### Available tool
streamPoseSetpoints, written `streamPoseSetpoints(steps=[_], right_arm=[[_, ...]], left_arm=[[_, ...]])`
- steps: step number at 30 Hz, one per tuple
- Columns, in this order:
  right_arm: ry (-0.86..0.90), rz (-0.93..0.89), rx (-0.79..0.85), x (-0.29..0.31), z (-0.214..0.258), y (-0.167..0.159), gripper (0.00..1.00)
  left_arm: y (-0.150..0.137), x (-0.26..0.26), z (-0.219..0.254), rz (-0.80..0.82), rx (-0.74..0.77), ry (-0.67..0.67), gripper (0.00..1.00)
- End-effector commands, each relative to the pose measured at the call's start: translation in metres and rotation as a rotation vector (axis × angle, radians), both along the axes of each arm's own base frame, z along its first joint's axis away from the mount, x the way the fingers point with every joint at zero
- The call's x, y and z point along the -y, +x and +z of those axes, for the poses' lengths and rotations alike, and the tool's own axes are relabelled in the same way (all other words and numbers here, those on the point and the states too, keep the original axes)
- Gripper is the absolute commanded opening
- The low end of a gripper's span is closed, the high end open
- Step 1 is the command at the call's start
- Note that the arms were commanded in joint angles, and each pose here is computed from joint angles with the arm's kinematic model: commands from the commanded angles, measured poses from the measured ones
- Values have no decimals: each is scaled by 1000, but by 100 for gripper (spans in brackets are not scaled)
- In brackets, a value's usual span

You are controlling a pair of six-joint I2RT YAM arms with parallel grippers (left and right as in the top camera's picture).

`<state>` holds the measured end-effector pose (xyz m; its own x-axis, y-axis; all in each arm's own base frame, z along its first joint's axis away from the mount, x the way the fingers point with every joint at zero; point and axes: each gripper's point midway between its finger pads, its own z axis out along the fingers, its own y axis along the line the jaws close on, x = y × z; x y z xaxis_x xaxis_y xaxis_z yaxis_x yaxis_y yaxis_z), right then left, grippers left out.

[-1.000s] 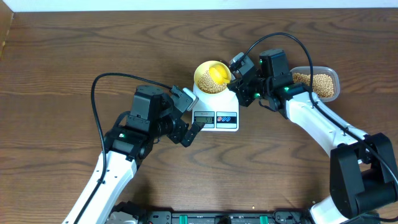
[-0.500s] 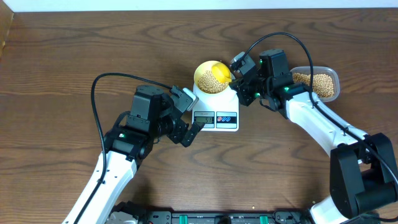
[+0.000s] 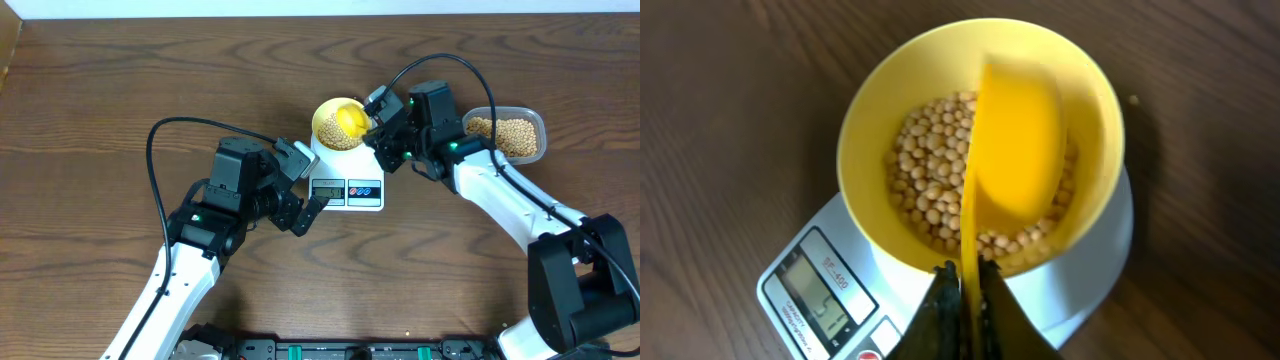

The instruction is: Scoop item into bowl and weigh 50g on scale

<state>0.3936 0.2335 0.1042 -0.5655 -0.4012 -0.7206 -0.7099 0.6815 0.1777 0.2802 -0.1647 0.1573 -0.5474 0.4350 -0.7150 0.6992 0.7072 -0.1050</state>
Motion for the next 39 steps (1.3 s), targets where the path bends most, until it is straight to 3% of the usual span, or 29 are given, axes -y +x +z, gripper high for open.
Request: streamPoseSetpoints(steps=[1, 9, 16, 39], right_arm=[[19, -3, 41, -3, 19, 5, 8], [15, -7, 44, -3, 19, 6, 1], [16, -6, 44, -3, 19, 6, 7], [32, -1, 82, -7, 26, 10, 9]], left_arm=[[-3, 0, -6, -17, -9, 8, 100], [-3, 0, -6, -18, -9, 9, 100], [-3, 0, -6, -17, -9, 8, 100], [-3, 0, -6, -17, -9, 8, 100]])
